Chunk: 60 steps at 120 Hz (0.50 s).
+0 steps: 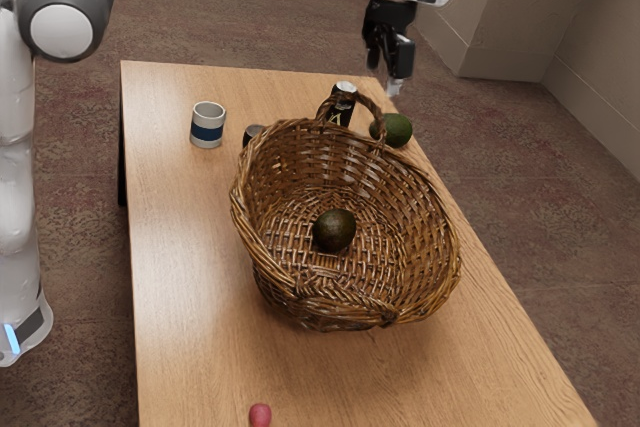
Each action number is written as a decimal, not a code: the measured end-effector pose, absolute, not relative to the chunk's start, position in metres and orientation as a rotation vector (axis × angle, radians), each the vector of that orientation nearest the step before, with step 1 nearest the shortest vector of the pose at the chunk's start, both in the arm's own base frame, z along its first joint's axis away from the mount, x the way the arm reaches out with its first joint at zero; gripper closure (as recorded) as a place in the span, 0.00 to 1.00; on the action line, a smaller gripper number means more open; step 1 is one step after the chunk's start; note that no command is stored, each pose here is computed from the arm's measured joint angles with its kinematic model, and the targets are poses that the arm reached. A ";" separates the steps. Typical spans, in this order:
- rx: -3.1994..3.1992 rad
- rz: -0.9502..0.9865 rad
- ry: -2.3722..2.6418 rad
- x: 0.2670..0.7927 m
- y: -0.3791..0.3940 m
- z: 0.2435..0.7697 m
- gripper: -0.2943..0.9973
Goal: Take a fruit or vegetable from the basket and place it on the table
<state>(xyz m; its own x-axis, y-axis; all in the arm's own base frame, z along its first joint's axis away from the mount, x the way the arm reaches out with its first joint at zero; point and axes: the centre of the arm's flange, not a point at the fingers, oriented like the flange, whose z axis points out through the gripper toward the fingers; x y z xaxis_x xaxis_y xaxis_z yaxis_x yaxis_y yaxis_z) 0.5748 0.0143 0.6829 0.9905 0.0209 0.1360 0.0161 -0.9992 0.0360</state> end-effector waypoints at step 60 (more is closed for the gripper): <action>3.101 0.222 -0.360 0.585 -0.117 0.673 0.23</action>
<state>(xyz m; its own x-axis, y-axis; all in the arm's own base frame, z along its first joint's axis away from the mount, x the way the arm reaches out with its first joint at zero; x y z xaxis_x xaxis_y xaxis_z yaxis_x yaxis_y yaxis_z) 0.5848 -0.1167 0.6732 0.9635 -0.2269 0.1420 -0.2286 -0.9735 -0.0044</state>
